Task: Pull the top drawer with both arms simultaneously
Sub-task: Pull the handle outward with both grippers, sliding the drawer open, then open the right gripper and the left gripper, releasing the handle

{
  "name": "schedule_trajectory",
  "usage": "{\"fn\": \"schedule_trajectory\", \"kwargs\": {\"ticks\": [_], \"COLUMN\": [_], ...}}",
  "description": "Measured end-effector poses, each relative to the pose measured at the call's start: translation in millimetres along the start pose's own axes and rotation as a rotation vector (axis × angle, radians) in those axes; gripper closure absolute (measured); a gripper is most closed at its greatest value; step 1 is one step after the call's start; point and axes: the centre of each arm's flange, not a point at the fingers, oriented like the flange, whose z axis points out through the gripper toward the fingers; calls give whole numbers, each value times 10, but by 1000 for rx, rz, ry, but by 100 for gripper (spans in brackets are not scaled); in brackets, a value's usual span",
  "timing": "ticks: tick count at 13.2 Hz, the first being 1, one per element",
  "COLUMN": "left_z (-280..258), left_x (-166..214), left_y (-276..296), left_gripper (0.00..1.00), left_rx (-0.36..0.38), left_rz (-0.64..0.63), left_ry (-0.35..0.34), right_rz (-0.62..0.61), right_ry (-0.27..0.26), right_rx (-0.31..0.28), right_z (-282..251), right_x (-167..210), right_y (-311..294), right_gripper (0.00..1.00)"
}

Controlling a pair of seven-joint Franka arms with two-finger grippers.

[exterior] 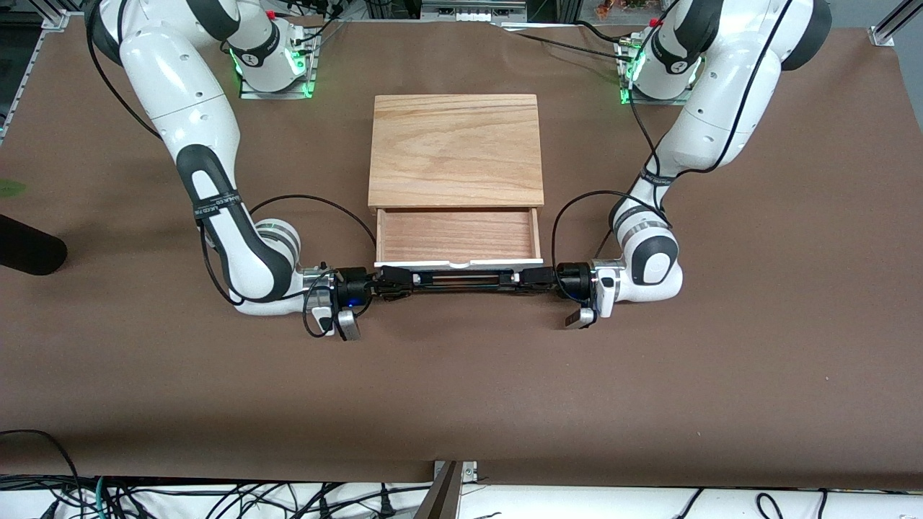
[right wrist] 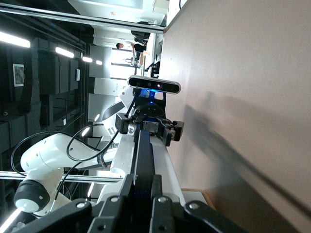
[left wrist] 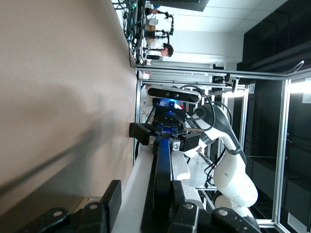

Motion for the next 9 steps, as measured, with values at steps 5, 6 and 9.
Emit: {"fn": "schedule_trajectory", "kwargs": {"ticks": [5, 6, 9], "left_z": [-520, -498, -563], "left_x": [-54, -47, -12], "left_y": [-507, -469, -319], "left_gripper": [21, 11, 0], "left_rx": [143, 140, 213], "left_rz": [-70, -66, -78], "left_ry": [84, 82, 25], "right_rz": [-20, -22, -24], "right_ry": [-12, -15, -18], "right_rx": [27, 29, 30], "right_z": [-44, -44, -45], "right_x": [35, 37, 40], "right_y": [-73, -79, -87], "right_gripper": [82, 82, 82]}}
